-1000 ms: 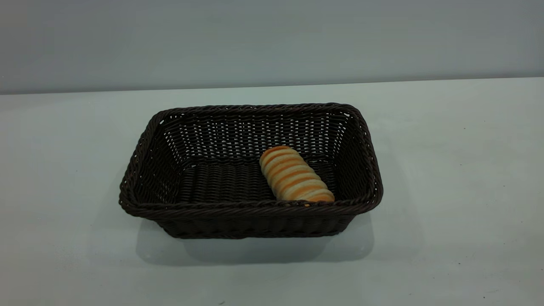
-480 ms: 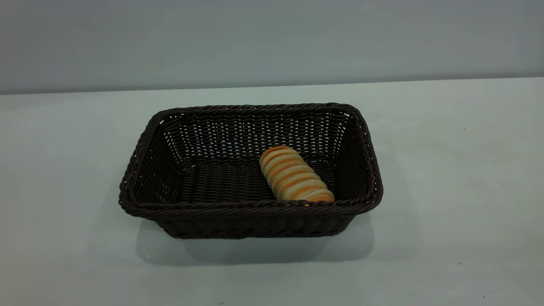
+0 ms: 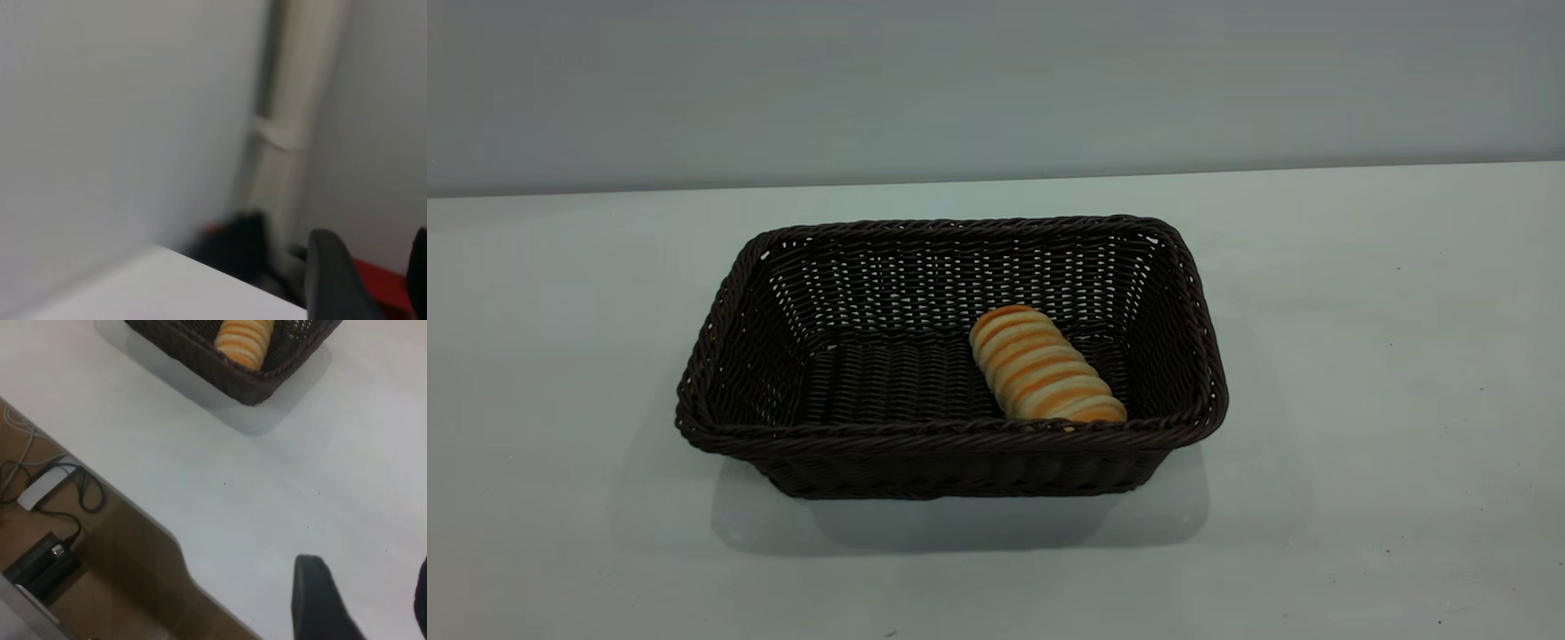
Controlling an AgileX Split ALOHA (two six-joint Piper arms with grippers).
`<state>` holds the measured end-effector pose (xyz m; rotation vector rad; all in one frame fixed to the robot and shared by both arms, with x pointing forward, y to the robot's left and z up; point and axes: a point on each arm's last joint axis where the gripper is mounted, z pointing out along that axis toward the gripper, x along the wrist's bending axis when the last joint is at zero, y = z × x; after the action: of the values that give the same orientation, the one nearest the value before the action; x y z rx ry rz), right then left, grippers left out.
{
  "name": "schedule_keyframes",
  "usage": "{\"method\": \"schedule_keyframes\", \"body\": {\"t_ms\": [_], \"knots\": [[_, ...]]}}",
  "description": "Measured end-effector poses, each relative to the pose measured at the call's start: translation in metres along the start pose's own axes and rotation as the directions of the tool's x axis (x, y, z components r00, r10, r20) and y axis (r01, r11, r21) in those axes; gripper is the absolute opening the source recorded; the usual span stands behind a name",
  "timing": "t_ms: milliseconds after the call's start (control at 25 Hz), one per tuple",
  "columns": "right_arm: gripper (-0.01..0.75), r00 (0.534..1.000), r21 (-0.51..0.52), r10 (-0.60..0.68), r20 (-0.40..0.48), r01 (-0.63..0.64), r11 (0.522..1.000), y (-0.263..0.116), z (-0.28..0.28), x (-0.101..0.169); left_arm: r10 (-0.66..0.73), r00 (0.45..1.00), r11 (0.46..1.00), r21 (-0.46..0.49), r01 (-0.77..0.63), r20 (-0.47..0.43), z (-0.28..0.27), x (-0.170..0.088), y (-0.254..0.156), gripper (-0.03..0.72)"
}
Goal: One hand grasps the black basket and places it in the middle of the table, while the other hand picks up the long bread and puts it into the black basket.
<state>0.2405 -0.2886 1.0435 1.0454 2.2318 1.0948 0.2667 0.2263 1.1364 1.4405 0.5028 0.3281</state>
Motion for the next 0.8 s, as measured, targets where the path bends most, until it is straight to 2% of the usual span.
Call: {"method": "schedule_keyframes", "body": {"t_ms": [120, 200, 400, 640, 800], "knots": [[0.334, 1.000, 0.000, 0.000, 0.000, 0.000, 1.000, 0.000, 0.000, 0.000, -0.043, 0.981, 0.993, 0.112, 0.022, 0.187, -0.002, -0.017, -0.010, 0.309], [0.334, 1.000, 0.000, 0.000, 0.000, 0.000, 1.000, 0.000, 0.000, 0.000, -0.047, 0.972, 0.991, 0.136, 0.016, 0.229, -0.004, -0.022, -0.012, 0.266], [0.334, 1.000, 0.000, 0.000, 0.000, 0.000, 1.000, 0.000, 0.000, 0.000, -0.047, 0.969, 0.990, 0.139, 0.014, 0.241, -0.007, -0.025, -0.015, 0.221], [0.334, 1.000, 0.001, 0.001, -0.002, -0.001, 1.000, 0.000, 0.000, 0.000, -0.178, 0.961, 0.962, 0.243, 0.126, 0.210, -0.001, -0.011, -0.058, 0.249], [0.334, 1.000, 0.001, 0.001, -0.002, -0.001, 1.000, 0.000, 0.000, 0.000, -0.170, 0.962, 0.962, 0.248, 0.116, 0.211, 0.000, -0.010, -0.062, 0.255]]}}
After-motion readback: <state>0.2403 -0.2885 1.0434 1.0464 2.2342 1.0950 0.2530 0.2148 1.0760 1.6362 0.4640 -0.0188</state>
